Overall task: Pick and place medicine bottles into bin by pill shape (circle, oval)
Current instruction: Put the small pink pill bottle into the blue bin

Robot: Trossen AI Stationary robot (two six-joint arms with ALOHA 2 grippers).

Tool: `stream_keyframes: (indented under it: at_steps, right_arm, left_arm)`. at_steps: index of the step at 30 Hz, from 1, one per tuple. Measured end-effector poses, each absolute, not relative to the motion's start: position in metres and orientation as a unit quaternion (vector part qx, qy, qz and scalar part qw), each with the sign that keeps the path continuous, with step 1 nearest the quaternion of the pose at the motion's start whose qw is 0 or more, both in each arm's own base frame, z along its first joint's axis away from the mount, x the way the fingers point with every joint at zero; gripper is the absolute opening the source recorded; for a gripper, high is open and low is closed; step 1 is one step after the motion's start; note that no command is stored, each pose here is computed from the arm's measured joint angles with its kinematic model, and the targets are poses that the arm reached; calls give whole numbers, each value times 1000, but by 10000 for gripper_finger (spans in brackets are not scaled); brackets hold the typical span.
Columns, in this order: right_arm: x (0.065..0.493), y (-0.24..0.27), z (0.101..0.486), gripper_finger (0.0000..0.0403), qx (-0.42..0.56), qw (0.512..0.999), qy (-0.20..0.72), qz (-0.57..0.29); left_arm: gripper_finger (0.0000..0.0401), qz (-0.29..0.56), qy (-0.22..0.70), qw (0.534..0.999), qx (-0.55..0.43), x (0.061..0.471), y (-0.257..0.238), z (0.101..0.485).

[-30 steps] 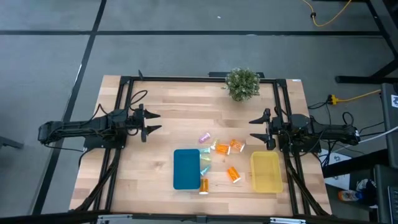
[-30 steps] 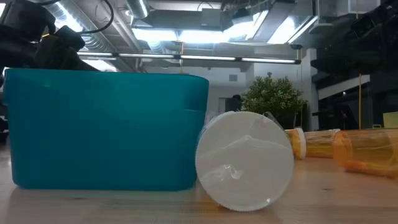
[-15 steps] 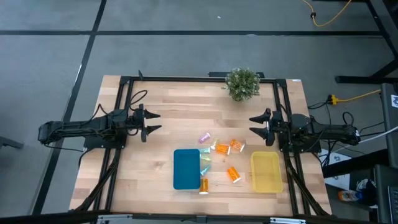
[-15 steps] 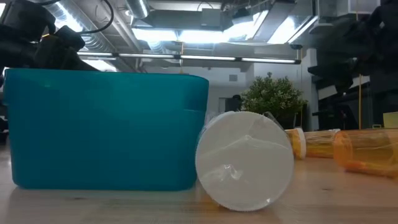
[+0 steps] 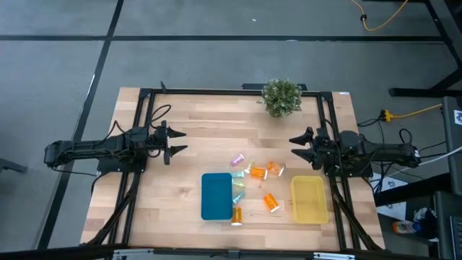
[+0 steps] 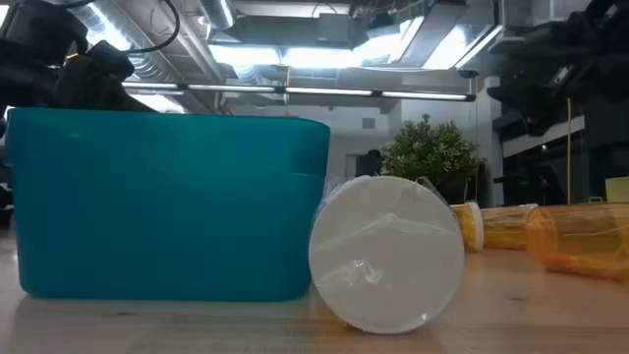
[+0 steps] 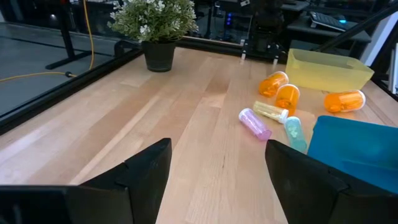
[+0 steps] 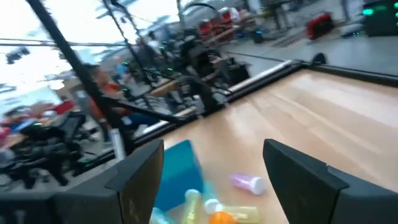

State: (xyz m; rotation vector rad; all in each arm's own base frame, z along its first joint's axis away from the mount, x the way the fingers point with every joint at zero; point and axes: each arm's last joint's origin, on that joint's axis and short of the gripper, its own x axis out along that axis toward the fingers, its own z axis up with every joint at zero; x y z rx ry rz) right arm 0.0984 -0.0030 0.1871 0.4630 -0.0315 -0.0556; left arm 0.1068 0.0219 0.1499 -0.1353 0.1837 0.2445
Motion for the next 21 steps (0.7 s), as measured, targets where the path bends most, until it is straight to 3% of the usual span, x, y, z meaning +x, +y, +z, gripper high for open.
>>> stream_keyframes:
  at_steps: [8, 15, 21]
  right_arm:
    - [117, -13, 217, 276, 198, 975, 32, -101]
    - [149, -27, 246, 276, 204, 957, 136, -158]
    - [182, -39, 261, 276, 199, 946, 193, -166]
  left_arm:
    - [254, 122, 91, 986, -67, 107, 22, 150]
    - [254, 122, 91, 986, -67, 107, 22, 150]
    - [254, 122, 91, 986, -67, 107, 22, 150]
